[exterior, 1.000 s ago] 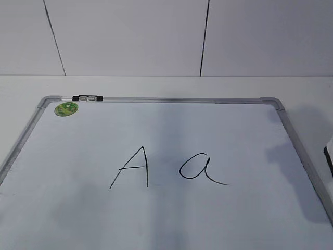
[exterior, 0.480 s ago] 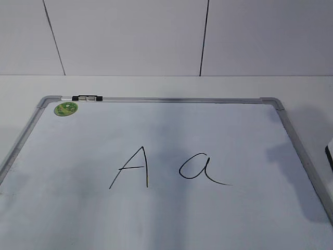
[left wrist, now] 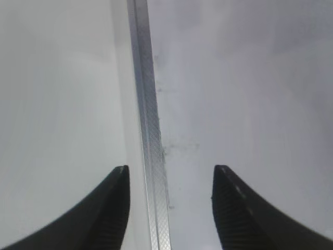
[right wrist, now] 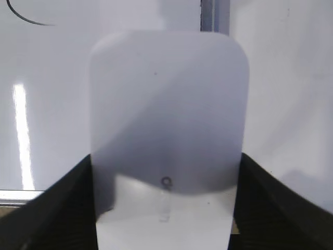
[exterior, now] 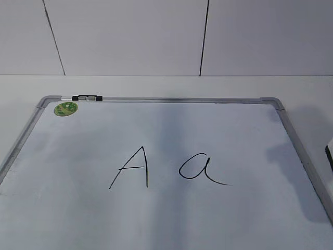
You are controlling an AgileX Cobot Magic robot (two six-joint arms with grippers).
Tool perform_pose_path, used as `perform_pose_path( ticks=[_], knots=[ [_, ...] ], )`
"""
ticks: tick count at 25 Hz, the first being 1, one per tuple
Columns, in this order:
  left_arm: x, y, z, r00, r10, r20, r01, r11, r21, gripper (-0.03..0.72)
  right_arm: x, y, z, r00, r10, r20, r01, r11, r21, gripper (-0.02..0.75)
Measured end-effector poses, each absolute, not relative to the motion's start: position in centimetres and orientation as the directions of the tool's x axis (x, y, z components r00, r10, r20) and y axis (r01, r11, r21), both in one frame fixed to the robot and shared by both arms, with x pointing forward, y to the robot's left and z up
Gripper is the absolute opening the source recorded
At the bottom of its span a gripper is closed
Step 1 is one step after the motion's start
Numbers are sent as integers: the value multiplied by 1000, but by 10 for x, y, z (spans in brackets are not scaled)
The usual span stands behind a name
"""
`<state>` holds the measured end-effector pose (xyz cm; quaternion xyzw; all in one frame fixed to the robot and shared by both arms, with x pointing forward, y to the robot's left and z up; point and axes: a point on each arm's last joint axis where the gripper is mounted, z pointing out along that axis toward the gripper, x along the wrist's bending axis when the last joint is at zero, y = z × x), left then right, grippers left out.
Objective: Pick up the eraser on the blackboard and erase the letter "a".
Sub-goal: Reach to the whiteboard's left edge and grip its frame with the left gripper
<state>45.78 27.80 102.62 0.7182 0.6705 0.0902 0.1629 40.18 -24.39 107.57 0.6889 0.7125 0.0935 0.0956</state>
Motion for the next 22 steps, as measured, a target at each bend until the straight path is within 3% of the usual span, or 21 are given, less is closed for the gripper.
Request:
perform_pose_path(
  ticks=[6, 16, 22],
  knots=[
    [501, 277, 1025, 98, 994, -56, 942, -75, 328, 468, 402, -244, 1076, -33, 999, -7, 964, 33, 265, 556],
    [545, 289, 1001, 107, 991, -86, 983, -92, 160, 481, 402, -244, 1076, -33, 999, -10, 964, 34, 264, 555],
    [551, 306, 988, 104, 977, -188, 988, -79, 135, 481, 402, -245, 1076, -33, 999, -15, 963, 36, 266, 556]
  ],
)
